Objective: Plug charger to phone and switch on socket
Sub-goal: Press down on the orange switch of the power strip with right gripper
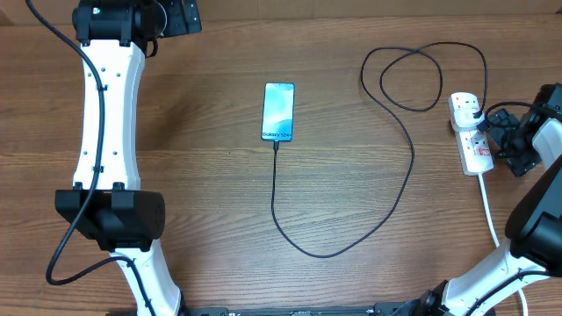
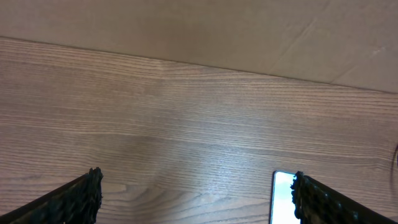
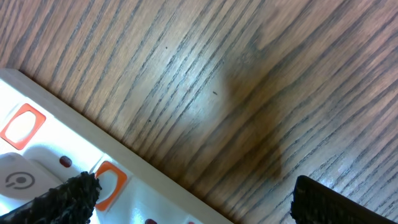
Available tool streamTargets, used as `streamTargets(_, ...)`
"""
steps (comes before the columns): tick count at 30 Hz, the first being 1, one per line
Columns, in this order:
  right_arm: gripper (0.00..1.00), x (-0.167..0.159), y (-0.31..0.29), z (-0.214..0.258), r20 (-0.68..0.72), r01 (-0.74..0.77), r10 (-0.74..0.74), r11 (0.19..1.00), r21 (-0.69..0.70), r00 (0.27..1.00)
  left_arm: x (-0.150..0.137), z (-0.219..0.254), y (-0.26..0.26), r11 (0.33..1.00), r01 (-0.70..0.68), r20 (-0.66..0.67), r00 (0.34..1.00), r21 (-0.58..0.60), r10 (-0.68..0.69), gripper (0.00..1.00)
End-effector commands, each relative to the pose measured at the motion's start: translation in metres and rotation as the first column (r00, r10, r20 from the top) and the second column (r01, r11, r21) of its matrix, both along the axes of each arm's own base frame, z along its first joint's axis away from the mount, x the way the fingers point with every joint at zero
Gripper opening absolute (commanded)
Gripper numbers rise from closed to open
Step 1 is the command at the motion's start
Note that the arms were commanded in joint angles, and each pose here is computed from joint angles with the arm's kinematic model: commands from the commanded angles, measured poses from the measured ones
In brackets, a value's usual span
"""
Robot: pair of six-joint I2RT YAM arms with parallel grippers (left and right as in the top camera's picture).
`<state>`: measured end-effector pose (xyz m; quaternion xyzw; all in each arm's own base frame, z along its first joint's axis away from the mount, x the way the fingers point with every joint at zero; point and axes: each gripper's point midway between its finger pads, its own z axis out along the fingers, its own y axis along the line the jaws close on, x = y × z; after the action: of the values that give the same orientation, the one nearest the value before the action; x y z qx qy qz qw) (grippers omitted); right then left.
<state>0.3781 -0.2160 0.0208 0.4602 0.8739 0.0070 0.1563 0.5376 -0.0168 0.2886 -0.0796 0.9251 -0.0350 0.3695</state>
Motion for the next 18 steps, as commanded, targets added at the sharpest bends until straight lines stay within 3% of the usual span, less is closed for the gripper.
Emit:
streamTargets(1, 1.00, 0.000, 0.018, -0.011, -0.005, -0.042, 0.043, 0.996, 0.076, 0.999, 0.000, 0.002, 0.001, 1.000, 0.006, 0.007, 1.000, 0.022, -0.006, 1.00)
streamTargets(18, 1.00, 0.004, 0.013, 0.004, 0.011, -0.036, 0.035, 0.997, 0.070, 0.999, 0.000, 0.002, 0.000, 1.000, 0.008, 0.007, 1.000, 0.022, -0.008, 1.00)
